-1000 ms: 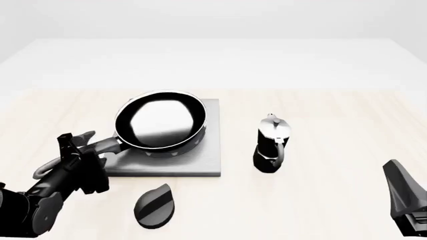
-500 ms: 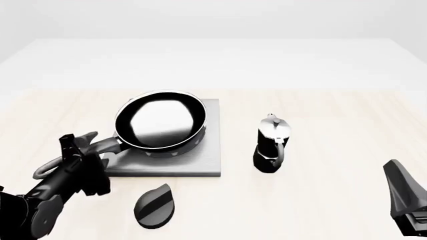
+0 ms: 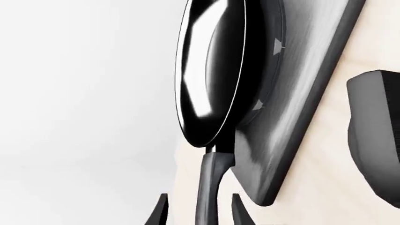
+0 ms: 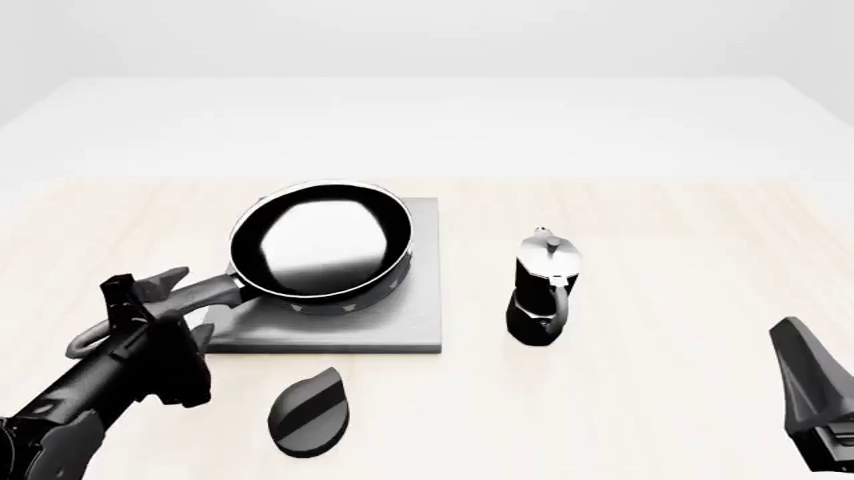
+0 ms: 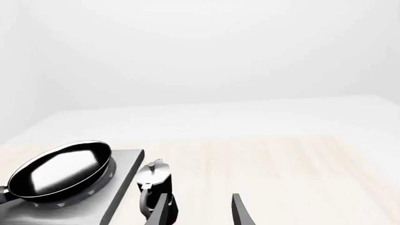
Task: Turn on the stove and put the frying pan on it.
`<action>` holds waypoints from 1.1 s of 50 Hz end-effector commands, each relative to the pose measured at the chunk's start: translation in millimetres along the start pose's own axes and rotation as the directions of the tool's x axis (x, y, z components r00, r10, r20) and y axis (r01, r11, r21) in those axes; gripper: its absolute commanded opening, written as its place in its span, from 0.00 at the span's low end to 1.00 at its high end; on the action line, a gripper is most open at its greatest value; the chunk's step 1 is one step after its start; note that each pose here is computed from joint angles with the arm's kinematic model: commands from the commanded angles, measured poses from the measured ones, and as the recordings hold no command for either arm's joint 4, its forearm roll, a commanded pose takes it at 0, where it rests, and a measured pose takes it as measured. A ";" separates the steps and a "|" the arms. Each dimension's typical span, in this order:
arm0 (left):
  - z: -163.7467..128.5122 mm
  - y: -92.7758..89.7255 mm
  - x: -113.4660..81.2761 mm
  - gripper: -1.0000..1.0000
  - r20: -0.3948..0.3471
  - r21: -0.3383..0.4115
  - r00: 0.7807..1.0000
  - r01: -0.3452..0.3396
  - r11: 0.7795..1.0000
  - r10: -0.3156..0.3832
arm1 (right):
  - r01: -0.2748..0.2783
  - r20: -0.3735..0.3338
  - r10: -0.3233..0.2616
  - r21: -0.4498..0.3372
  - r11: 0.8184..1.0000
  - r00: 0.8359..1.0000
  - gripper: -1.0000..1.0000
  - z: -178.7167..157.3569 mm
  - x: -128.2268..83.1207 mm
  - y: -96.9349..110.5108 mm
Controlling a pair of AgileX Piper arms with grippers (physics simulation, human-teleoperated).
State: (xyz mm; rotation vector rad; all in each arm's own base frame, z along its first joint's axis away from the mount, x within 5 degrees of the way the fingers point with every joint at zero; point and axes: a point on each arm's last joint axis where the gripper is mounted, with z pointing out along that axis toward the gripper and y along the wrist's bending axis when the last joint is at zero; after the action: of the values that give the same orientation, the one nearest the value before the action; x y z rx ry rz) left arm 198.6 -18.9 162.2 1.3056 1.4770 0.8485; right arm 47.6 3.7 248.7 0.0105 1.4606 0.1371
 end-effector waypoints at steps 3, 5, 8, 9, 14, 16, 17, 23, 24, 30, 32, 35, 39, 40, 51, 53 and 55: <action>-24.9 14.1 -9.4 1.00 0.039 -0.025 0.999 0.015 1.000 -0.014 | 0.001 0.004 -0.001 -0.004 1.000 1.000 1.00 -0.6 -3.4 0.5; -29.2 20.8 -11.1 1.00 0.045 -0.036 0.999 0.027 0.999 -0.025 | 0.001 0.005 -0.001 -0.006 1.000 1.000 1.00 -0.7 -3.7 0.6; -32.6 24.9 -12.4 1.00 0.050 -0.047 0.998 0.029 0.998 -0.027 | 0.003 0.005 -0.003 -0.007 1.000 1.000 1.00 -0.7 -4.0 0.7; -35.0 28.6 -13.6 1.00 0.055 -0.055 0.998 0.036 0.998 -0.033 | 0.003 0.006 -0.003 -0.009 1.000 1.000 1.00 -0.8 -4.5 0.8; -45.4 43.6 -18.5 1.00 0.074 -0.081 0.996 0.060 0.995 -0.054 | 0.004 0.007 -0.004 -0.013 1.000 1.000 1.00 -1.1 -6.0 1.1; -48.2 48.6 -19.9 1.00 0.080 -0.090 0.995 0.071 0.993 -0.063 | 0.005 0.006 -0.005 -0.013 1.000 1.000 1.00 -1.1 -5.9 1.1; -48.2 48.6 -19.9 1.00 0.080 -0.090 0.995 0.071 0.993 -0.063 | 0.005 0.006 -0.005 -0.013 1.000 1.000 1.00 -1.1 -5.9 1.1; -55.6 57.4 -23.7 1.00 0.101 -0.108 0.992 0.090 0.990 -0.079 | 0.007 0.008 -0.007 -0.018 1.000 1.000 1.00 -1.5 -7.6 1.5; -57.4 59.0 -24.4 1.00 0.105 -0.111 0.991 0.095 0.989 -0.083 | 0.008 0.008 -0.008 -0.018 1.000 1.000 1.00 -1.3 -7.0 1.4; -67.5 70.1 -27.4 1.00 0.123 -0.130 0.986 0.131 0.983 -0.115 | 0.007 0.007 -0.007 -0.016 1.000 1.000 1.00 -1.0 -5.6 1.2; -72.7 78.2 -28.7 1.00 0.132 -0.143 0.981 0.161 0.977 -0.143 | 0.007 0.007 -0.007 -0.017 1.000 1.000 1.00 -1.0 -5.3 1.3; -81.8 91.4 -31.2 1.00 0.147 -0.154 0.969 0.218 0.964 -0.196 | 0.008 0.008 -0.008 -0.020 1.000 1.000 1.00 -1.2 -6.3 1.5; -92.8 101.9 -32.6 1.00 0.159 -0.154 0.954 0.280 0.948 -0.255 | 0.008 0.009 -0.008 -0.021 1.000 1.000 1.00 -1.4 -7.1 1.6; -96.2 103.8 -33.0 1.00 0.164 -0.153 0.949 0.295 0.943 -0.270 | 0.008 0.010 -0.007 -0.022 1.000 1.000 1.00 -1.4 -7.5 1.6; -120.2 128.5 -33.6 1.00 0.191 -0.171 0.885 0.456 0.874 -0.424 | 0.012 0.018 -0.012 -0.020 1.000 1.000 1.00 -2.4 -12.3 1.9; -123.8 130.3 -34.0 1.00 0.197 -0.171 0.877 0.471 0.865 -0.438 | 0.013 0.020 -0.013 -0.019 1.000 1.000 1.00 -2.5 -12.8 2.0; -127.5 135.0 -34.9 1.00 0.202 -0.160 0.856 0.509 0.846 -0.476 | 0.014 0.022 -0.013 -0.018 1.000 1.000 1.00 -2.7 -13.8 2.0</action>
State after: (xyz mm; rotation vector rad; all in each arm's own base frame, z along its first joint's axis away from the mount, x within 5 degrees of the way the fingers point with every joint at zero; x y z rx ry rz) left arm 135.5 -19.9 308.2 0.8871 1.4310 0.6209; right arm 44.4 4.3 258.7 -0.0122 1.4445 0.1429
